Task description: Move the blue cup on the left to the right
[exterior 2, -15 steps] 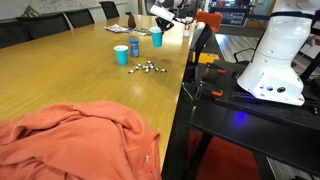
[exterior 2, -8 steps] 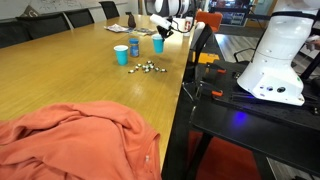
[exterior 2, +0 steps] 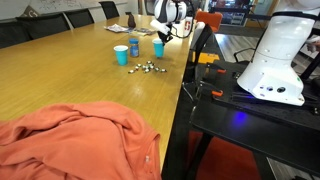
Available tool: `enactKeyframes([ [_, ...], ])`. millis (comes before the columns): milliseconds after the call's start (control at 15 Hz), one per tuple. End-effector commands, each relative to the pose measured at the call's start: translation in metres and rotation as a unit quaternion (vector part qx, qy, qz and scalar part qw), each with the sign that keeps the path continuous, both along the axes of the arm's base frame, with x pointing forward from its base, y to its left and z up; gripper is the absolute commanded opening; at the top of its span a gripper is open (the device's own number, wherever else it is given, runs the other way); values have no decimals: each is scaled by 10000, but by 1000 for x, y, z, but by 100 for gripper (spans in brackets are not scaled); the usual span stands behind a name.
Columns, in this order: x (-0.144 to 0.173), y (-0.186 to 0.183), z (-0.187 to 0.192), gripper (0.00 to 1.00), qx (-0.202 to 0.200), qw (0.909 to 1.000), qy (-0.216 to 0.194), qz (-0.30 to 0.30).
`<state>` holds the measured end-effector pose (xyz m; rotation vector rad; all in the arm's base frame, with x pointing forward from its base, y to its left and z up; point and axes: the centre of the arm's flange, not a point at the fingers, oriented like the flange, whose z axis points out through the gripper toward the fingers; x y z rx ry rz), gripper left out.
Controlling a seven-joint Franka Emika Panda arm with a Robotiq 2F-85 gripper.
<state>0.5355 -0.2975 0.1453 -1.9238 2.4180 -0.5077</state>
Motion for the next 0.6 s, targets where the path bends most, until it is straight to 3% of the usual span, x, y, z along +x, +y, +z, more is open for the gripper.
enactKeyframes([
  [0, 11, -2, -4, 36, 62, 9998, -156, -60],
  [267, 5, 4, 26, 69, 52, 9992, -391, -7],
  [533, -14, 25, 93, 99, 23, 9988, -403, 275],
])
